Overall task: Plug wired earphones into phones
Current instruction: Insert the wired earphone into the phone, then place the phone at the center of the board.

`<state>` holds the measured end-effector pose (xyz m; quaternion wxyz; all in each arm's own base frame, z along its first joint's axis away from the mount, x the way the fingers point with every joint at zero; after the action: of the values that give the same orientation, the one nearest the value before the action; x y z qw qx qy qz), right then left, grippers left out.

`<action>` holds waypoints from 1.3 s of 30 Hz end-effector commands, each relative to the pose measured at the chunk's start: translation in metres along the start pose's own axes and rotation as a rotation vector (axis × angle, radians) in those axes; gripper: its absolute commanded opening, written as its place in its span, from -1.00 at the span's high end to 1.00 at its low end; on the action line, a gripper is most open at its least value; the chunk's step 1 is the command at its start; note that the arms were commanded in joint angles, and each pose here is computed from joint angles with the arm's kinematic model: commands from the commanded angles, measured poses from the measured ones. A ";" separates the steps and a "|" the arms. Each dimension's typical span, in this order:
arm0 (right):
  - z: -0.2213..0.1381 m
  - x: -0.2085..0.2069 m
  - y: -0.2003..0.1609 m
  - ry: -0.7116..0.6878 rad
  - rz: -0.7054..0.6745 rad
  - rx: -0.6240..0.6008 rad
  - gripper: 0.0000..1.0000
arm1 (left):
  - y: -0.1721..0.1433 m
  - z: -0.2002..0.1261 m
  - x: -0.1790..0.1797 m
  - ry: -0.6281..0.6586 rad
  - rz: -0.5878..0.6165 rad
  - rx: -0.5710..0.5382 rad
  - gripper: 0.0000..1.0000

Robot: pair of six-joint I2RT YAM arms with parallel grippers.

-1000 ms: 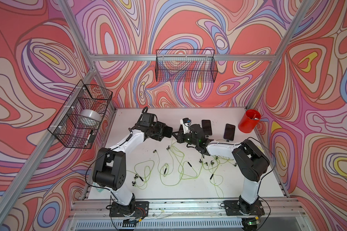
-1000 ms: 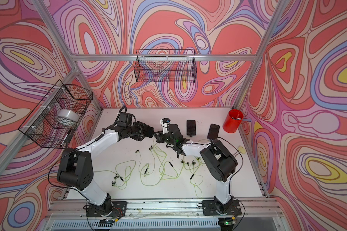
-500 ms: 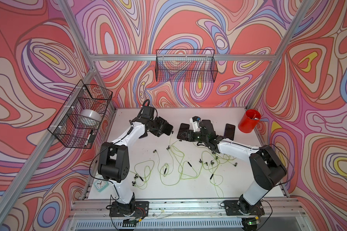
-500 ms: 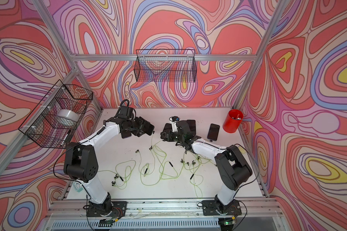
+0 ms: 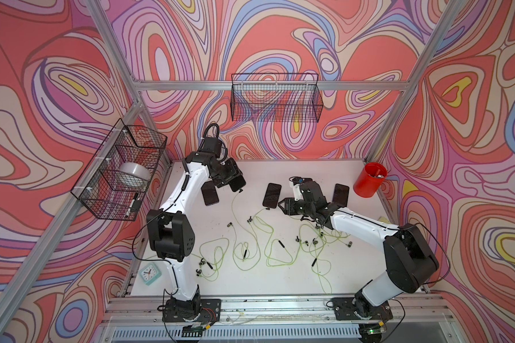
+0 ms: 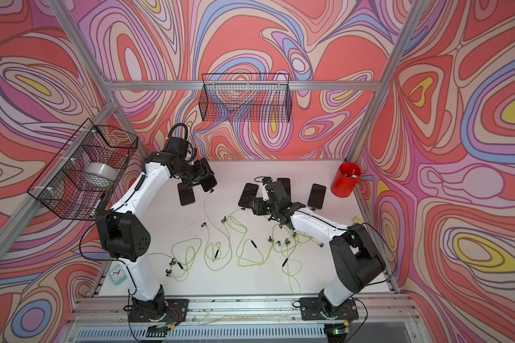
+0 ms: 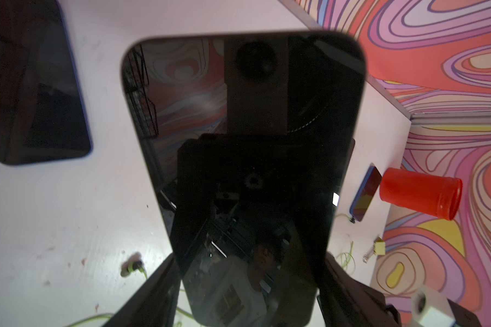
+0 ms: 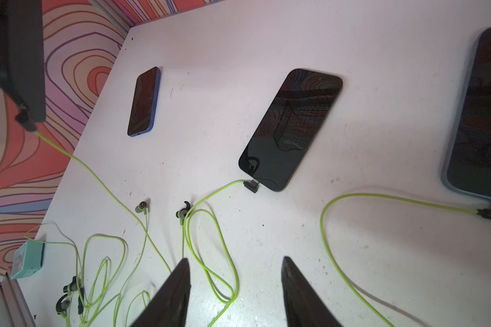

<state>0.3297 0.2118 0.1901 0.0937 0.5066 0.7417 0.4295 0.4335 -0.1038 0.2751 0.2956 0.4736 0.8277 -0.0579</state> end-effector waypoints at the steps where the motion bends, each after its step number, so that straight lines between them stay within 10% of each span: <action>1: -0.008 -0.003 -0.001 -0.040 -0.016 0.010 -0.04 | 0.009 0.025 0.009 0.110 0.123 0.046 1.00; 10: -0.023 -0.013 -0.019 -0.133 -0.007 0.032 -0.03 | 0.012 0.078 0.022 0.282 0.335 0.128 1.00; 30: -0.007 -0.015 -0.030 -0.102 0.028 0.057 -0.02 | -0.016 0.173 0.013 0.389 0.376 0.201 0.98; 39: 0.000 -0.015 -0.033 -0.089 0.024 0.064 -0.03 | -0.023 0.182 0.017 0.400 0.392 0.235 -0.27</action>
<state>0.3146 0.1948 0.1685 0.1092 0.5365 0.7425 0.3860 0.4907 -0.1715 0.1138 0.0912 0.6517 0.7530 0.0011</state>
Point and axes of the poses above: each gripper's point midway between its finger pads, its own z axis out along the fingers, its own x axis along the line the jaws close on, y = z × x, the point moved 8 cm from there along -z, back along the fingers, and after that the axes turned 10 degrees about -z, right-handed, at the moved point
